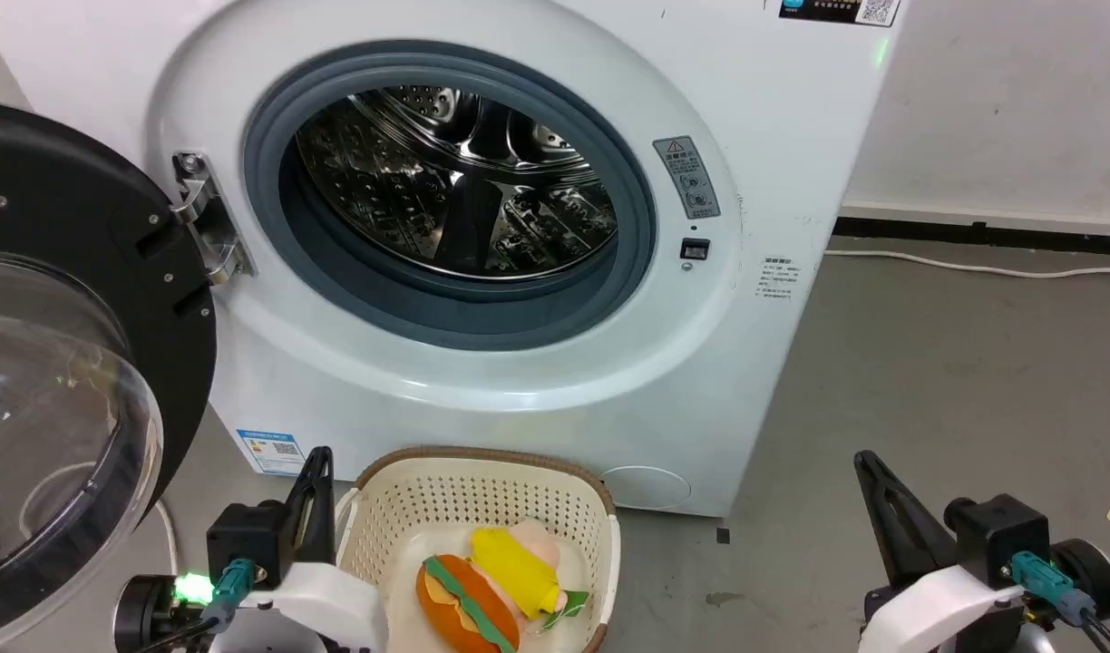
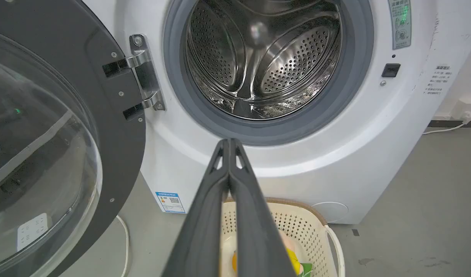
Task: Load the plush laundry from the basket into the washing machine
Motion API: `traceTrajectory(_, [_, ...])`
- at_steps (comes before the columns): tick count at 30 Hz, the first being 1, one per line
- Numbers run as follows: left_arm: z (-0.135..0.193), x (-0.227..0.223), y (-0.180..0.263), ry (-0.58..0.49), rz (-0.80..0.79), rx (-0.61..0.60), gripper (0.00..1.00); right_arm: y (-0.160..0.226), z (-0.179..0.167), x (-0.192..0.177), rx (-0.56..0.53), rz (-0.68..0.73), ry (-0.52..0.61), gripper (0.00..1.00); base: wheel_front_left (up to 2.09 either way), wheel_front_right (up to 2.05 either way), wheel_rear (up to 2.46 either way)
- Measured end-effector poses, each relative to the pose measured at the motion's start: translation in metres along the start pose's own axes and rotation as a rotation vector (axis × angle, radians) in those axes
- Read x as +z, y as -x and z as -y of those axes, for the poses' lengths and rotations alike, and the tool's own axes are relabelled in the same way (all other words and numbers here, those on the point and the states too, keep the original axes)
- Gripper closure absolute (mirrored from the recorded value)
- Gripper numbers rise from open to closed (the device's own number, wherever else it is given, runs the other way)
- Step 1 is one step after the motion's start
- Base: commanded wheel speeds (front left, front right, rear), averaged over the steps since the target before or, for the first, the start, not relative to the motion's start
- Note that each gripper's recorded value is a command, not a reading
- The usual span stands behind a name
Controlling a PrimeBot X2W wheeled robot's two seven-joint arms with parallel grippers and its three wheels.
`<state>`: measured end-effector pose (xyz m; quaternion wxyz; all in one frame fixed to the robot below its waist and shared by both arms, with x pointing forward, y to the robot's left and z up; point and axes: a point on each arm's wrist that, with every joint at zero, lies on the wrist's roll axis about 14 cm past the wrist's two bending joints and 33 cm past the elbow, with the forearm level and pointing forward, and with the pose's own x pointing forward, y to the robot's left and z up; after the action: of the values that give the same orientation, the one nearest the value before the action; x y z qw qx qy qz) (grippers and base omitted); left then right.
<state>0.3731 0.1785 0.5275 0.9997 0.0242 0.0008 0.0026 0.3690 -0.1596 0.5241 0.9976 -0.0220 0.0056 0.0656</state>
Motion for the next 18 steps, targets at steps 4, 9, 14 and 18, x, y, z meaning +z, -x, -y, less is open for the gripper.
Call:
traceTrajectory(4, [0.0000, 0.0000, 0.0000, 0.000, 0.000, 0.000, 1.00, 0.0000, -0.0001, 0.0000, 0.000, 0.000, 0.000, 1.00, 0.00, 0.00, 0.00])
traceTrajectory(9, [0.0001, 0.0000, 0.0000, 0.000, 0.000, 0.000, 1.00, 0.0000, 0.0000, 0.0000, 0.000, 0.000, 0.000, 1.00, 0.00, 0.00, 0.00])
traceTrajectory(14, [0.0002, 0.0000, 0.0000, 0.000, 0.000, -0.001, 1.00, 0.0000, 0.0001, 0.0000, 0.000, 0.000, 0.000, 1.00, 0.00, 0.00, 0.00])
traceTrajectory(18, [0.0001, 0.0000, 0.0000, 0.000, 0.000, 0.000, 1.00, 0.0000, 0.0000, 0.0000, 0.000, 0.000, 0.000, 1.00, 0.00, 0.00, 0.00])
